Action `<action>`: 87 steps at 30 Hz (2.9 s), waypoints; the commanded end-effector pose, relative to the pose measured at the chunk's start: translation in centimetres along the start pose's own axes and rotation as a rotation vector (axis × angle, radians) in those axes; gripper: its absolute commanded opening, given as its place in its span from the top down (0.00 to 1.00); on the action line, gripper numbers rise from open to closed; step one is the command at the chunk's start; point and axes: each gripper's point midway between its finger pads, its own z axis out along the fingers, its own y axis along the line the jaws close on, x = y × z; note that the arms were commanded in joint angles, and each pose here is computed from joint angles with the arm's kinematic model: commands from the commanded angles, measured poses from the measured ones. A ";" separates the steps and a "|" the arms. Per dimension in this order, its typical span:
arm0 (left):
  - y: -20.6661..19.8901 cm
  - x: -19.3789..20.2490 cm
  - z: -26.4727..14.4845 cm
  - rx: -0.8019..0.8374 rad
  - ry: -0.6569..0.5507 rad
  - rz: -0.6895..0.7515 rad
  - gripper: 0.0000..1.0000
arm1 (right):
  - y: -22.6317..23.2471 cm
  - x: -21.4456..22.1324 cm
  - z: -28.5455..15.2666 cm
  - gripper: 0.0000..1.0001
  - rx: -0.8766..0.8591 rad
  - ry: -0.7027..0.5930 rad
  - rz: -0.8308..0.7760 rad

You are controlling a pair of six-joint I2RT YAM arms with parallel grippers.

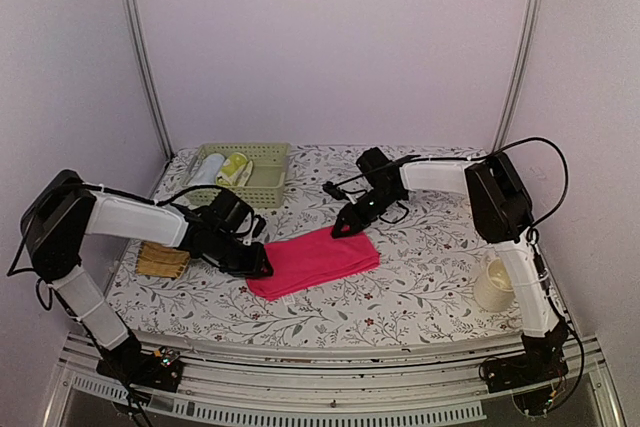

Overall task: Roll the towels
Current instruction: Rotate the towel at the center of the board, then smooth out the towel at the center of the board.

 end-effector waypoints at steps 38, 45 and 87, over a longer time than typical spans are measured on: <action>-0.9 -0.7 -6.8 -0.072 -0.069 0.033 0.71 | 10.0 8.4 -8.8 0.69 -0.222 0.090 -0.114; 1.7 0.9 -4.4 -0.153 0.014 -0.007 0.68 | 7.5 7.0 -11.4 0.68 -0.192 -0.055 -0.124; -12.1 -3.3 -2.7 0.196 -0.163 0.366 0.71 | 4.4 0.8 -12.7 0.70 -0.119 -0.100 -0.065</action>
